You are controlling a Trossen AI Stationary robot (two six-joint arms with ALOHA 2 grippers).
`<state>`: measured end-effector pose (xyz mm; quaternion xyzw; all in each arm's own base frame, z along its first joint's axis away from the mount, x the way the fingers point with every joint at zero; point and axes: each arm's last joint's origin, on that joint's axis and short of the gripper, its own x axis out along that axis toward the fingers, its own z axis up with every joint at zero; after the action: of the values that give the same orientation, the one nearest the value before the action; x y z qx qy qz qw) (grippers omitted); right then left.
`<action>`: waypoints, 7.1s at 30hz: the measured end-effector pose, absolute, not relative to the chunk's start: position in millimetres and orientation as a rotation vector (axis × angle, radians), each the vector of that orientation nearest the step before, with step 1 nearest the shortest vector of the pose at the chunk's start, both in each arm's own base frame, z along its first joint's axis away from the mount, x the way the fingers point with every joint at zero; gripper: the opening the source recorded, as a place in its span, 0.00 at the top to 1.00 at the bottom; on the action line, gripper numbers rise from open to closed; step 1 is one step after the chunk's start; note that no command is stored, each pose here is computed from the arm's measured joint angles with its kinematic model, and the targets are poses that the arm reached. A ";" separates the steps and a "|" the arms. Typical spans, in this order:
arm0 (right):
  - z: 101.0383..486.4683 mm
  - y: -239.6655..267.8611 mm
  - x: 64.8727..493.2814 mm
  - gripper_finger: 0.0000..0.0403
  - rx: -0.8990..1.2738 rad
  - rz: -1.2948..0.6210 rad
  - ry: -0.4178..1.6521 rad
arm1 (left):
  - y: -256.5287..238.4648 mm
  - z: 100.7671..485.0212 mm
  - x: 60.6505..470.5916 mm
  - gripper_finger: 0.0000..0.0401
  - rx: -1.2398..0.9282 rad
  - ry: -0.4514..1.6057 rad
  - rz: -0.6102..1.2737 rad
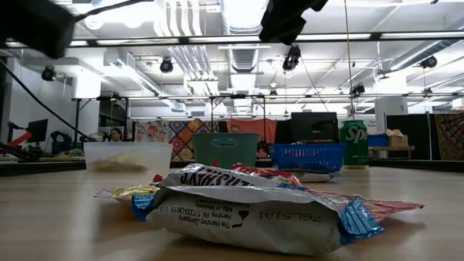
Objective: Sort candy
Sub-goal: Put the yellow candy into the transparent bin, then put the white chocolate into the green bin
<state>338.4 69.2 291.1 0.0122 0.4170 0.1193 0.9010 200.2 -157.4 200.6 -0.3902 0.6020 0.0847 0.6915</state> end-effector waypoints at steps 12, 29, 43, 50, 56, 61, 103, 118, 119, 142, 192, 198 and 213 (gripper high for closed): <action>285.5 75.2 335.9 0.70 0.049 0.248 0.884 | -175.7 172.2 190.8 0.71 -0.925 1.480 0.423; 283.2 75.0 335.3 0.70 0.039 0.252 0.889 | -187.6 141.7 200.1 0.57 -0.844 1.542 0.408; 279.5 74.8 334.4 0.75 0.023 0.259 0.897 | -188.2 142.6 199.7 0.98 -0.828 1.530 0.393; 276.4 74.7 333.2 0.75 0.022 0.258 0.912 | -184.8 159.3 199.3 1.00 -0.761 1.474 0.410; 275.6 74.4 332.3 0.76 0.012 0.262 0.923 | -177.6 190.5 197.6 1.00 -0.691 1.364 0.447; 273.8 74.0 329.9 0.77 0.020 0.253 0.956 | -165.8 207.6 195.0 1.00 -0.654 1.254 0.483; 263.1 99.3 306.3 0.81 0.043 0.153 1.154 | 175.7 229.5 192.8 1.00 -0.390 1.071 1.062; 263.2 98.3 307.0 0.80 0.078 0.082 1.143 | 183.7 212.8 202.7 0.81 -0.369 1.117 1.047; 263.3 98.3 307.1 0.80 0.085 0.076 1.143 | 183.0 214.9 202.1 0.78 -0.368 1.109 1.048; 215.0 90.9 303.5 0.76 0.016 -0.105 1.050 | -4.2 270.5 230.9 0.61 -0.174 0.741 0.541; 116.2 77.5 292.9 0.97 0.147 -0.066 0.817 | -132.5 199.0 309.9 0.66 0.062 0.527 0.097; 142.0 75.5 304.4 0.97 0.456 0.085 0.671 | -133.2 198.2 311.3 0.61 0.110 0.520 0.082; 162.0 74.5 315.8 0.97 0.610 0.240 0.505 | -135.1 199.9 312.4 0.47 0.164 0.508 0.012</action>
<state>315.8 74.5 162.0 0.2966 0.2456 0.1168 0.9155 312.4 -135.1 199.9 0.0809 0.2512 0.0060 0.9645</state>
